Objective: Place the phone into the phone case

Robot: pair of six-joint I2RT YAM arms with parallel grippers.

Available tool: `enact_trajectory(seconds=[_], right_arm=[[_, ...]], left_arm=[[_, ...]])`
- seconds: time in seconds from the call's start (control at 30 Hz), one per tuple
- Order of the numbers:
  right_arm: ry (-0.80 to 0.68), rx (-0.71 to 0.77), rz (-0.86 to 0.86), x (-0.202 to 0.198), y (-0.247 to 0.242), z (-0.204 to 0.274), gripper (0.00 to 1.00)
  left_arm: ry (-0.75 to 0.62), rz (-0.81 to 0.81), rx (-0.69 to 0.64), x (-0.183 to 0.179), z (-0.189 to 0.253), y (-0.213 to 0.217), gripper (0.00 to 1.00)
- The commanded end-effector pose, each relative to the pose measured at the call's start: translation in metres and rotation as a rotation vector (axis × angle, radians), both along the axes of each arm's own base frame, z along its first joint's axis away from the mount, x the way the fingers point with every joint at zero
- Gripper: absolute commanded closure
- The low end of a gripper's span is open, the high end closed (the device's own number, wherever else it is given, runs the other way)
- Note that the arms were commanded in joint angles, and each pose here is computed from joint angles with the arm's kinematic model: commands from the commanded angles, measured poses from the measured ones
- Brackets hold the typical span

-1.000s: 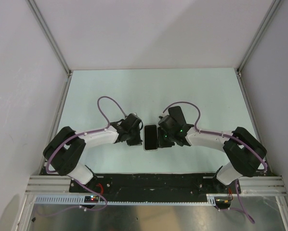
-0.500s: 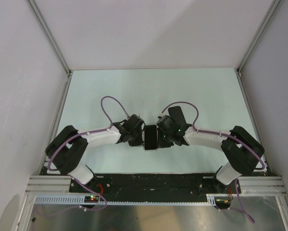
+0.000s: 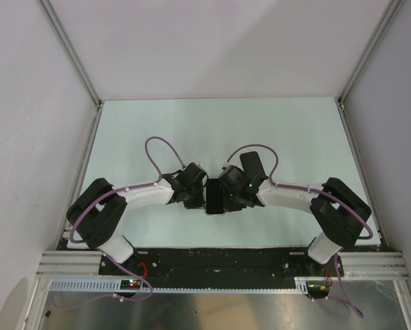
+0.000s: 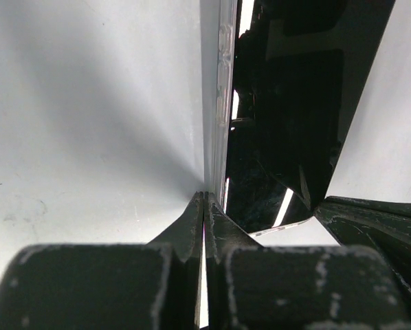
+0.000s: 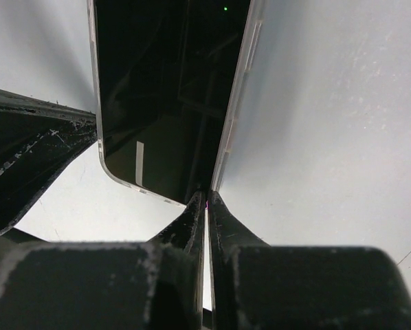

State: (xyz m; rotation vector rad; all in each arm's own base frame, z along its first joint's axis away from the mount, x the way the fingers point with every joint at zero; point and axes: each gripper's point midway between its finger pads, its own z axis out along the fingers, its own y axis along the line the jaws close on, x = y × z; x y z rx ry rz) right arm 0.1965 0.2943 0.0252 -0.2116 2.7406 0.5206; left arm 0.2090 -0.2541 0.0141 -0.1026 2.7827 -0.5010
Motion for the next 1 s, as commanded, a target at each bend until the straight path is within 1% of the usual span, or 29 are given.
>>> enact_trajectory(seconds=[0.0, 0.3, 0.47, 0.67, 0.87, 0.97], right_arm=[[0.021, -0.042, 0.016, -0.011, 0.011, -0.039, 1.00], [0.031, -0.093, 0.028, -0.013, 0.010, -0.049, 1.00], [0.057, -0.135, 0.034, -0.017, 0.006, -0.062, 1.00], [0.068, -0.161, 0.042, -0.018, 0.003, -0.065, 0.92], [0.102, -0.196, 0.093, -0.022, 0.008, -0.068, 0.87], [0.079, -0.178, 0.092, -0.018, 0.011, -0.056, 0.85]], left_arm=[[0.000, -0.035, -0.078, 0.000, 0.003, -0.027, 1.00], [-0.026, -0.029, -0.084, 0.004, 0.009, -0.025, 1.00], [-0.055, 0.016, -0.088, 0.011, 0.016, -0.010, 1.00], [-0.101, 0.043, -0.113, 0.016, 0.033, 0.003, 1.00], [-0.134, 0.050, -0.135, 0.015, 0.048, 0.008, 1.00], [-0.146, 0.055, -0.147, 0.012, 0.053, 0.011, 1.00]])
